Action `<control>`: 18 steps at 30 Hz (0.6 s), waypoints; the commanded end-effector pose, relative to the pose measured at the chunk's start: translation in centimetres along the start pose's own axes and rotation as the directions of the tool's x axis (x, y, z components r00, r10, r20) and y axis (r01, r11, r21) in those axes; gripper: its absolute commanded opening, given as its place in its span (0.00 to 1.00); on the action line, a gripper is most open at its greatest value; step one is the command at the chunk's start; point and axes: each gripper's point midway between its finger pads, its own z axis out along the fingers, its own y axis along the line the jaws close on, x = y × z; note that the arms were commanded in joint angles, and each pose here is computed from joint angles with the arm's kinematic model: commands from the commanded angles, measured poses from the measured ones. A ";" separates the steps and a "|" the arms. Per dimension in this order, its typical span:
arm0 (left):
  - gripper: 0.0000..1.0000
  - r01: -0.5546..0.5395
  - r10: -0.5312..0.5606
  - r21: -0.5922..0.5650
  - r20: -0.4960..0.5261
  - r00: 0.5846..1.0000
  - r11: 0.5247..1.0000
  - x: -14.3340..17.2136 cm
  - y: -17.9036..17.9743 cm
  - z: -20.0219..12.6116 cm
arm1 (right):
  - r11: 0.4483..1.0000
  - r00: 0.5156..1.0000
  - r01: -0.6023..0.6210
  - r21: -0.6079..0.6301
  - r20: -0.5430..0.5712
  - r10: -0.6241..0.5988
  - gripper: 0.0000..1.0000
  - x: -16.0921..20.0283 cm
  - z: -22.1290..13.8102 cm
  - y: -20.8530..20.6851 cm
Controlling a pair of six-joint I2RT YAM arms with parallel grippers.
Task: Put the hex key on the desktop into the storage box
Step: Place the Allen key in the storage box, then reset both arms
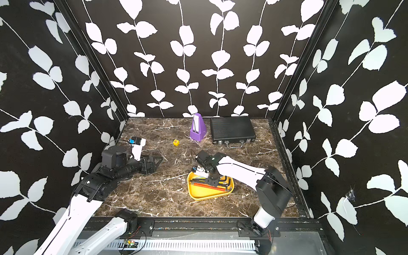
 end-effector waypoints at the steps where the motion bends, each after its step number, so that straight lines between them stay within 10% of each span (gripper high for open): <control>1: 0.98 0.001 -0.001 -0.001 0.038 0.999 1.000 -1.5 -0.3 0.2 | 0.978 0.967 -0.192 0.077 0.182 0.176 0.43 -2.1 -4.9 -4.0; 3: 0.99 0.013 -0.012 -0.015 0.037 0.999 1.000 -2.1 -0.1 0.6 | 0.935 0.908 -0.347 0.073 0.276 0.316 0.51 -2.3 -6.7 -6.5; 6: 0.99 0.031 -0.028 -0.057 0.048 0.998 0.998 -2.9 0.5 0.9 | 0.820 0.759 -0.572 0.017 0.390 0.521 0.99 -1.5 -8.9 -10.0; 11: 0.99 -0.009 0.025 -0.147 0.107 0.994 0.989 -4.6 1.7 0.1 | 0.625 0.491 -0.780 -0.037 0.583 0.648 0.99 1.1 -13.2 -14.3; 14: 0.99 -0.019 0.058 -0.297 0.123 0.991 0.955 -5.7 4.1 -0.3 | 0.342 0.323 -0.931 0.125 0.716 0.619 0.99 6.2 -17.1 -17.9; 18: 0.99 0.025 0.066 -0.535 0.151 0.986 0.845 -6.3 8.6 -0.1 | 0.091 0.407 -0.908 0.409 0.806 0.430 0.99 12.8 -18.8 -20.5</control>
